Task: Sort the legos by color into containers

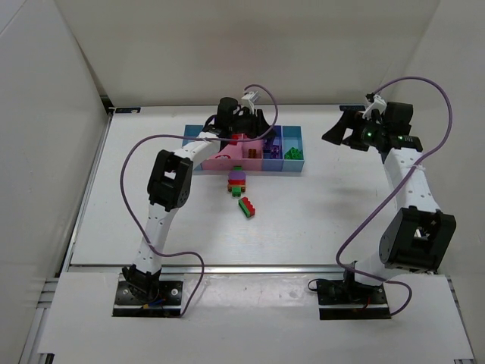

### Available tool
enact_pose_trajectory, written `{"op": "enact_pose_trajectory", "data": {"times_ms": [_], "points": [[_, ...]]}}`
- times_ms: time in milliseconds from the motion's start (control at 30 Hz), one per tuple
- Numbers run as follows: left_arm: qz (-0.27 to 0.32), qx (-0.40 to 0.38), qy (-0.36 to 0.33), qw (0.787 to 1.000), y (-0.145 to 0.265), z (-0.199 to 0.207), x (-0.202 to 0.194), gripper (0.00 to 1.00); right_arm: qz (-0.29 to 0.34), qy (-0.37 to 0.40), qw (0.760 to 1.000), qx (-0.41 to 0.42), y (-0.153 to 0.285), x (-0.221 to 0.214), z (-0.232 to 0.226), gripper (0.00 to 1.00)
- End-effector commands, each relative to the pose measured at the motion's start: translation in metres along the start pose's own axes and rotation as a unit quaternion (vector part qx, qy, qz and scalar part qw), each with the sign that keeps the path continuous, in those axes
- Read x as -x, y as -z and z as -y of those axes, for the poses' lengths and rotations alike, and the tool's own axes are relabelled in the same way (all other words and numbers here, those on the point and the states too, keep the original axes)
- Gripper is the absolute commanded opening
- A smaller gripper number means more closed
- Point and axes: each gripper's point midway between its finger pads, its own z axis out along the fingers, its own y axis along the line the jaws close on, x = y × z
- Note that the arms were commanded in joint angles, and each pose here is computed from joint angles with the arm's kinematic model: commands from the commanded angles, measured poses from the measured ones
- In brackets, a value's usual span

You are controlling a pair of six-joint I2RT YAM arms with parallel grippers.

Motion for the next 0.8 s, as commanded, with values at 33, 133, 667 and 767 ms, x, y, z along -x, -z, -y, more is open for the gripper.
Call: {"op": "enact_pose_trajectory", "data": {"times_ms": [33,133,667,767], "points": [[0.024,0.001,-0.02,1.0,0.001,0.016,0.029,0.5,-0.002,0.01,0.999,0.037,0.0,0.0,-0.008,0.99],[0.025,0.01,-0.02,0.999,0.006,0.014,0.032,0.54,-0.013,0.016,0.999,0.03,-0.001,-0.006,-0.004,0.99],[0.097,0.155,-0.105,0.978,0.166,0.085,0.146,1.0,-0.102,0.283,0.953,0.043,-0.026,-0.079,-0.046,0.99],[0.108,0.168,-0.087,0.976,0.227,0.079,0.146,0.99,-0.106,0.239,0.964,0.04,-0.036,-0.083,-0.053,0.99]]}}
